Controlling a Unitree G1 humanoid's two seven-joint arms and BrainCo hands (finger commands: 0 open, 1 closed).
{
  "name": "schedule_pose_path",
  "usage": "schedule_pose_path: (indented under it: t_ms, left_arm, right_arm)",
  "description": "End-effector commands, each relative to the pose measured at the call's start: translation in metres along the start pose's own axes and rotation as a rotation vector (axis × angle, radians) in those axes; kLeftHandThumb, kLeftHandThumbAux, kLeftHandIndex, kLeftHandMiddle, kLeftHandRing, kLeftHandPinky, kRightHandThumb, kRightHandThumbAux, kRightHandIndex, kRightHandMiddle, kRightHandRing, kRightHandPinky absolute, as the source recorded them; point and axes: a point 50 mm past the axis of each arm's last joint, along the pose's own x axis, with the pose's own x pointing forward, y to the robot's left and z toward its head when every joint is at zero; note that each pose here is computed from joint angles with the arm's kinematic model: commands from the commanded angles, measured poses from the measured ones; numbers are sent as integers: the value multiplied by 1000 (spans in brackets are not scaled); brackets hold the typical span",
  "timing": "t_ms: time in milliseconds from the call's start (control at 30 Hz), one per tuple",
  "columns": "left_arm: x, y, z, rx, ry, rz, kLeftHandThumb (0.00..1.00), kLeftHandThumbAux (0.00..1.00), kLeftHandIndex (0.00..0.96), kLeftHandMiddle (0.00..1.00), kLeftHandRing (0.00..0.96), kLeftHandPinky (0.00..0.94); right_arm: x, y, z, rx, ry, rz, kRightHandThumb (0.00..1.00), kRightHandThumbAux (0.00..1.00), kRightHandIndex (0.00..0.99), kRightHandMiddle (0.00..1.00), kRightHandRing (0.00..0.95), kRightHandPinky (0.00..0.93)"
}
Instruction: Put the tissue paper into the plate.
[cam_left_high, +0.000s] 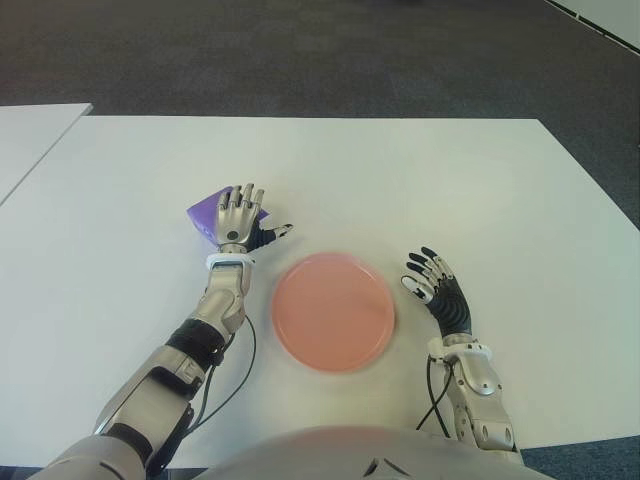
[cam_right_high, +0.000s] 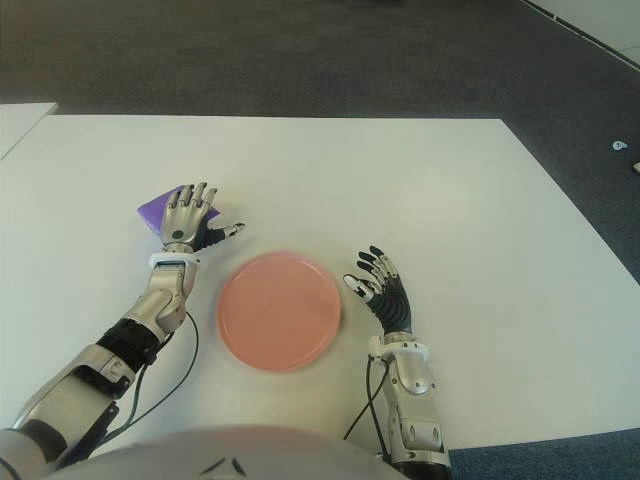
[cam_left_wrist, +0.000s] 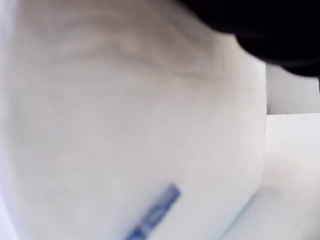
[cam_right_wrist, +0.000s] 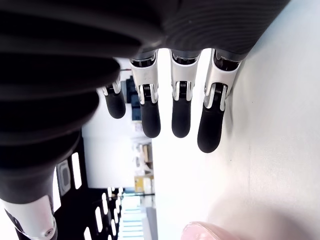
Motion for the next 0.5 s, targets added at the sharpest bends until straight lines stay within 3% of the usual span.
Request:
schedule_pose_path:
  t_ms: [33,500]
  left_arm:
    - [0,-5,-3,31,9,-42,209,156,87,0,0,0]
    - [2,-9,-6,49,32,-68,241,157,82,0,0,0]
  right_arm:
    - [-18,-9,-40,-3,221,-40,290,682,131,229,209,207]
    - [-19,-10,-39,-19,218,-44,277,681,130,233,222,227]
